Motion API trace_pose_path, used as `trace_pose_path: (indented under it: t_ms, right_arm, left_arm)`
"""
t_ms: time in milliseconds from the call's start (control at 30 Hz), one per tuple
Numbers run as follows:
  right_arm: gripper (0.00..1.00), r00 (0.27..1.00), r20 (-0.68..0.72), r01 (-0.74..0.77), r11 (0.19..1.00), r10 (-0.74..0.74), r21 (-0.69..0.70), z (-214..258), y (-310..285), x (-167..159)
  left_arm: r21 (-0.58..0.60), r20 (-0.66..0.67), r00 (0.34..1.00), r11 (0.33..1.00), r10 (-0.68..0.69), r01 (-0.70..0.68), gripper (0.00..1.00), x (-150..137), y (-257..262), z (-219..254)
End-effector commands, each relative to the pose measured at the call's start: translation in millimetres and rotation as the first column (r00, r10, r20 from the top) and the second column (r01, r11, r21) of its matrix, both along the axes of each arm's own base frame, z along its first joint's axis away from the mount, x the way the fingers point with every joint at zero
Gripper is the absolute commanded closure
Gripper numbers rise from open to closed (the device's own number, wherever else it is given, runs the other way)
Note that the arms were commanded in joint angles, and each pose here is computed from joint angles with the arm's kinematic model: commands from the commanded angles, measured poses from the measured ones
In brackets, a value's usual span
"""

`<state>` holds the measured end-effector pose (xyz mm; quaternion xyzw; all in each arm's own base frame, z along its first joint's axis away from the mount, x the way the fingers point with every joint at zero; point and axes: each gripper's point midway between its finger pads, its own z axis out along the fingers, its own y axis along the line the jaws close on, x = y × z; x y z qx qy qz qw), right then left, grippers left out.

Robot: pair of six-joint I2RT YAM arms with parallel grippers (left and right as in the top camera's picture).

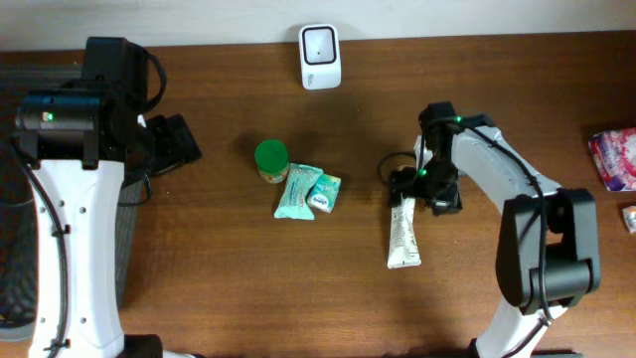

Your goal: Scan the item barcode

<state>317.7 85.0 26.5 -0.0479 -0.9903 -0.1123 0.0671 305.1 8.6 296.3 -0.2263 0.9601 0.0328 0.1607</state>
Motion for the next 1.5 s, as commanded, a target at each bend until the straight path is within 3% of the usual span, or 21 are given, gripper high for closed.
trace_pose_path:
  t_ms: [0,167,233,267,467,767,933,1000,1033,1100,1133,1400,1467]
  right_arm:
    - [0.25,0.999,0.003,0.038,0.999,-0.038,0.037,-10.4,8.0,-1.5]
    - [0.80,0.998,0.009,0.065,0.997,-0.066,0.041,-19.1,8.9,-2.3]
    - [0.96,0.998,0.001,0.069,0.993,-0.069,0.097,-15.5,18.0,-2.1]
    - [0.96,0.998,0.002,0.069,0.991,-0.070,0.118,-12.9,21.5,-0.7]
    - [0.96,0.994,0.110,-0.073,0.893,0.026,0.445,36.4,73.3,22.5]
    - [0.96,0.961,0.203,-0.260,0.854,0.186,0.450,31.8,91.1,11.6]
    - [0.91,0.952,0.231,-0.285,0.849,0.199,0.445,21.8,96.2,10.5]
    - [0.90,0.969,0.198,-0.216,0.887,0.145,0.409,14.2,90.6,14.3]
    - [0.80,0.975,0.186,-0.190,0.900,0.125,0.392,12.2,88.0,15.9]
    - [0.30,0.975,0.187,-0.187,0.901,0.122,0.391,12.3,87.2,16.5]
    - [0.20,0.976,0.177,-0.183,0.907,0.123,0.380,11.2,85.0,14.9]
    - [0.17,0.984,0.108,-0.165,0.940,0.139,0.298,39.9,71.7,14.2]
    - [0.27,0.983,0.113,-0.169,0.948,0.143,0.270,36.7,68.5,15.8]
  left_arm:
    - [-0.005,0.027,1.000,1.000,0.016,-0.016,0.01,-2.5,1.3,7.4]
    - [-0.006,0.028,0.999,1.000,0.016,-0.016,0.01,-2.4,1.3,7.4]
    - [-0.005,0.027,1.000,1.000,0.016,-0.016,0.01,-2.5,1.3,7.4]
    - [-0.005,0.027,1.000,1.000,0.016,-0.016,0.01,-2.5,1.4,7.4]
    - [-0.005,0.027,1.000,1.000,0.016,-0.016,0.01,-2.5,1.3,7.4]
    - [-0.005,0.027,1.000,1.000,0.016,-0.016,0.01,-2.5,1.4,7.4]
    - [-0.005,0.027,1.000,1.000,0.016,-0.016,0.01,-2.5,1.3,7.4]
    - [-0.005,0.027,1.000,1.000,0.016,-0.016,0.01,-2.5,1.3,7.4]
    - [-0.006,0.028,0.999,1.000,0.016,-0.016,0.01,-2.4,1.3,7.4]
    - [-0.006,0.028,0.999,1.000,0.016,-0.016,0.01,-2.4,1.3,7.4]
    - [-0.005,0.027,1.000,1.000,0.016,-0.016,0.01,-2.5,1.3,7.4]
    - [-0.006,0.028,0.999,1.000,0.016,-0.016,0.01,-2.4,1.3,7.4]
    - [-0.005,0.027,1.000,1.000,0.016,-0.016,0.01,-2.5,1.3,7.4]
